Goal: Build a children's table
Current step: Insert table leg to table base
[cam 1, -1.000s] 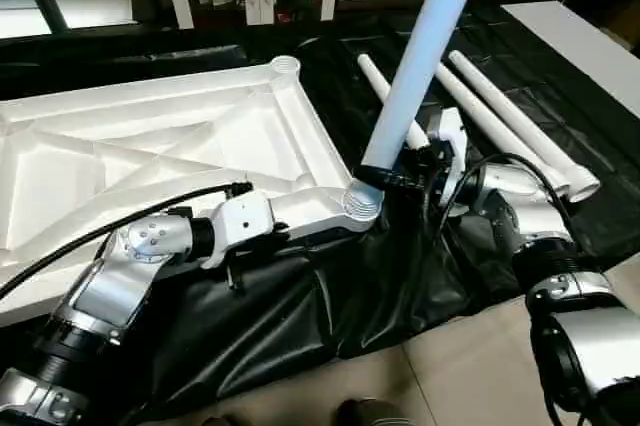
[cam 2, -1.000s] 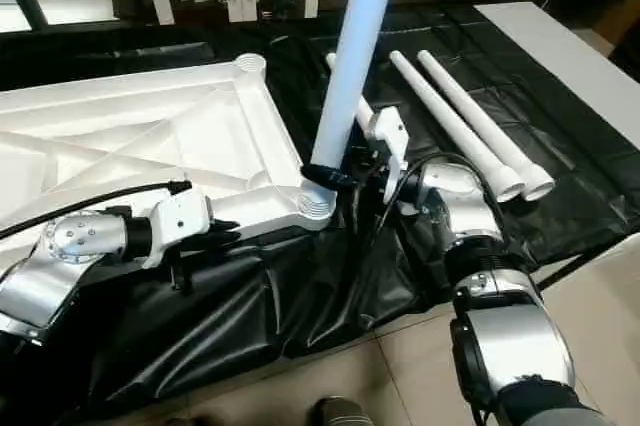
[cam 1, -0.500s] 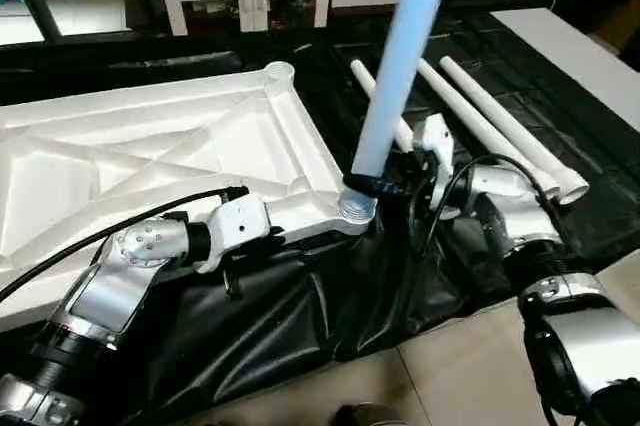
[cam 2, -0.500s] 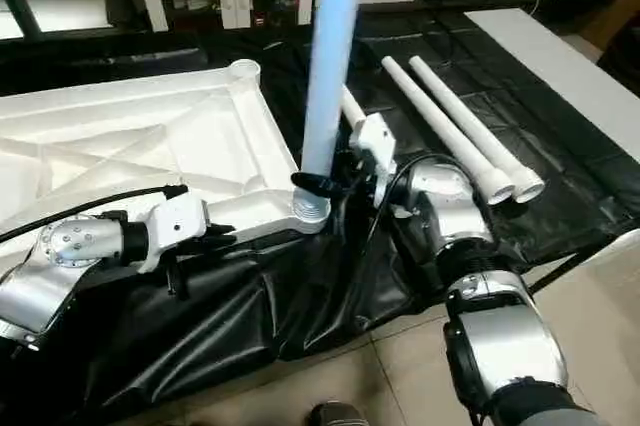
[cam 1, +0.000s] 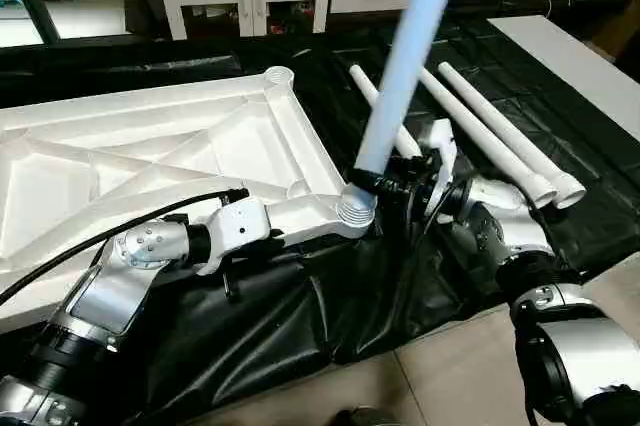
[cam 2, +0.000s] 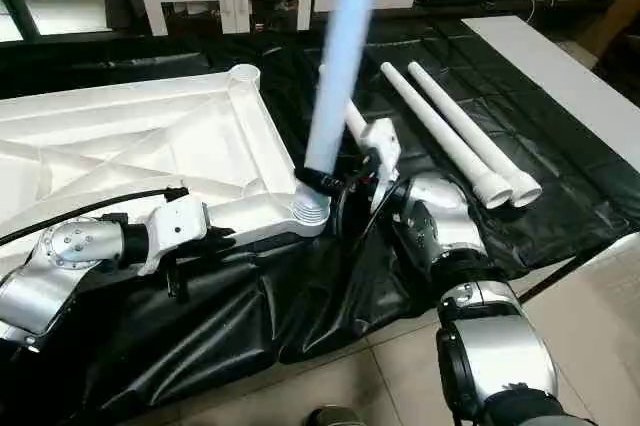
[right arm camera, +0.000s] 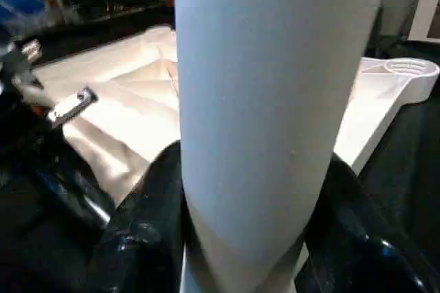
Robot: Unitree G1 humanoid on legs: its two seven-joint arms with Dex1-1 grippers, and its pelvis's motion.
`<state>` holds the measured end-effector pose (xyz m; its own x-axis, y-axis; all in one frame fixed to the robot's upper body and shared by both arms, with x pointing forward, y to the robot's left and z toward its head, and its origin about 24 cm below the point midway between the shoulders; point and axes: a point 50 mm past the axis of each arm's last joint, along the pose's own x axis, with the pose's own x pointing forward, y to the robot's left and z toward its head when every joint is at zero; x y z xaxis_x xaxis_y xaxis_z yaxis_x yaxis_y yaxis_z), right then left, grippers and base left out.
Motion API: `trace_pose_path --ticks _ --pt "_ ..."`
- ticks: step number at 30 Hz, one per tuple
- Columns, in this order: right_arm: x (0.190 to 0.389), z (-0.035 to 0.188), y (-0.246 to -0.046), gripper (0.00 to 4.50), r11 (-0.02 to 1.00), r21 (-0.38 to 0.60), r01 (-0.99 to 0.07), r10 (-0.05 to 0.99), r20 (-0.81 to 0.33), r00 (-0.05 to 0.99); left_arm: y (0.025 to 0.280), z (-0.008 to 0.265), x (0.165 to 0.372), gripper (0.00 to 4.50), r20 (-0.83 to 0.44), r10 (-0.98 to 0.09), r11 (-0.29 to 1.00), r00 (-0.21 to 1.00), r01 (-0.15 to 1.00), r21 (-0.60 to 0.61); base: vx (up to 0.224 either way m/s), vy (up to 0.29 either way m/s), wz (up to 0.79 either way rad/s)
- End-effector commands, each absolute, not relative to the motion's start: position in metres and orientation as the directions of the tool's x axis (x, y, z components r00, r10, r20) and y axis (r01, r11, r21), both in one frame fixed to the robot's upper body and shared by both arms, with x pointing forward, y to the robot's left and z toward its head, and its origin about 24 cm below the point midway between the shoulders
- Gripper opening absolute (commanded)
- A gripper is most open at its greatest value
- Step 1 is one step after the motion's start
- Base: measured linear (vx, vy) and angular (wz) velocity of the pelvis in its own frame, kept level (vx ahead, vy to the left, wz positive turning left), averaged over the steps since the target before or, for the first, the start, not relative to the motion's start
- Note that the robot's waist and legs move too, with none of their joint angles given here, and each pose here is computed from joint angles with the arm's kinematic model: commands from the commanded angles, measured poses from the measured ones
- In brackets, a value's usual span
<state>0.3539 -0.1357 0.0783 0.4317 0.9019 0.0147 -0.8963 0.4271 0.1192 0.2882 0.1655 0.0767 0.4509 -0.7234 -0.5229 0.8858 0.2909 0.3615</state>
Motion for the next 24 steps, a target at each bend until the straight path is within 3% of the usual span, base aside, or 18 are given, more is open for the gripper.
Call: trace_pose_path --ticks 1,7,14,24 --pt "0.327 0.015 -0.148 1.84 0.504 0.318 -0.803 0.863 -0.214 0.457 0.153 0.071 0.28 0.0 -0.532 -0.759 0.223 0.375 0.918 0.328 0.0 0.0 0.0" --pt "0.322 0.01 -0.146 1.84 0.481 0.317 -0.817 0.875 -0.224 0.428 0.153 0.071 0.281 0.0 -0.534 -0.758 0.222 0.375 0.918 0.33 0.0 0.0 0.0" --pt "0.309 0.002 -0.138 1.84 0.385 0.218 -0.897 0.904 -0.287 0.318 0.153 0.071 0.281 0.0 -0.536 -0.755 0.219 0.376 0.917 0.334 0.0 0.0 0.0" --pt "0.304 0.0 -0.134 1.84 0.353 0.196 -0.915 0.917 -0.27 0.295 0.153 0.071 0.282 0.0 -0.539 -0.753 0.219 0.378 0.916 0.336 0.0 0.0 0.0"
